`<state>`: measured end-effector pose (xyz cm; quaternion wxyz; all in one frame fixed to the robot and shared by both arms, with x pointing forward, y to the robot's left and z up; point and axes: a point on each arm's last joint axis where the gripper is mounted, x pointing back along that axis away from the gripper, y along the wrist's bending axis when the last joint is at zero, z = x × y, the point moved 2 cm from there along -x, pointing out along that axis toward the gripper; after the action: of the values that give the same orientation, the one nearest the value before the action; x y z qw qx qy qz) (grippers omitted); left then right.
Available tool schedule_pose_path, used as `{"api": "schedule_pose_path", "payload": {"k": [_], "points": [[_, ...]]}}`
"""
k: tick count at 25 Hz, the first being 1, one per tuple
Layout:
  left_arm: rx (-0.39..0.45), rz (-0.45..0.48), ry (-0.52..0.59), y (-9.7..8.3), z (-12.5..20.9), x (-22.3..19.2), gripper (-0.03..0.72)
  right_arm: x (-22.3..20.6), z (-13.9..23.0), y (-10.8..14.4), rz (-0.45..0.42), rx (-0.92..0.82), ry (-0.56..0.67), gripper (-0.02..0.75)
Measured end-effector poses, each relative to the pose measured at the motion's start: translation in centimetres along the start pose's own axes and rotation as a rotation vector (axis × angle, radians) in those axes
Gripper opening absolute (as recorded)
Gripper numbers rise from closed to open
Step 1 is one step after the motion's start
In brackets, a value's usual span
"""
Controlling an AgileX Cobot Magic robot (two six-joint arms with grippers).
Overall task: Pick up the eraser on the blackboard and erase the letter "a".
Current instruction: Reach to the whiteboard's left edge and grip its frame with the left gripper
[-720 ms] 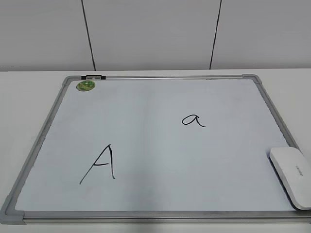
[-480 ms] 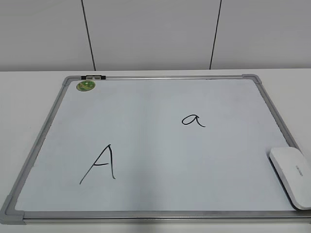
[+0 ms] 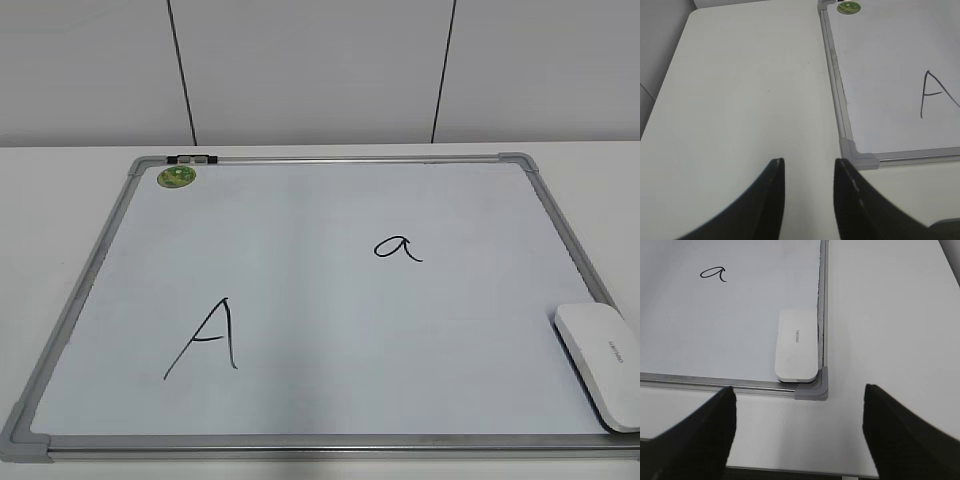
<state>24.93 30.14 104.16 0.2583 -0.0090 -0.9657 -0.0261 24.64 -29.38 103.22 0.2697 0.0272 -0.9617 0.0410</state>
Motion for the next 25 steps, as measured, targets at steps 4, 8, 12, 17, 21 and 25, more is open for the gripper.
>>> {"api": "schedule_pose_path", "payload": {"k": [4,8,12,17,21,25], "points": [[0.000,0.000,0.000,0.0,0.0,0.0,0.242,0.0,0.0,0.0,0.000,0.000,0.000,0.587],[0.000,0.000,0.000,0.0,0.0,0.0,0.277,0.0,0.0,0.0,0.000,0.000,0.000,0.587],[0.000,0.000,0.000,0.0,0.0,0.0,0.468,0.0,0.0,0.0,0.000,0.000,0.000,0.587],[0.000,-0.001,-0.010,0.0,-0.3,0.2,0.667,0.0,0.0,0.0,0.000,0.000,0.000,0.587],[0.000,-0.001,-0.014,0.1,-2.0,-0.1,0.686,0.0,0.0,0.0,0.000,0.000,0.000,0.587],[0.008,0.017,0.031,0.1,-4.7,-2.4,0.686,0.0,0.0,0.0,0.000,0.000,0.000,0.587]]}}
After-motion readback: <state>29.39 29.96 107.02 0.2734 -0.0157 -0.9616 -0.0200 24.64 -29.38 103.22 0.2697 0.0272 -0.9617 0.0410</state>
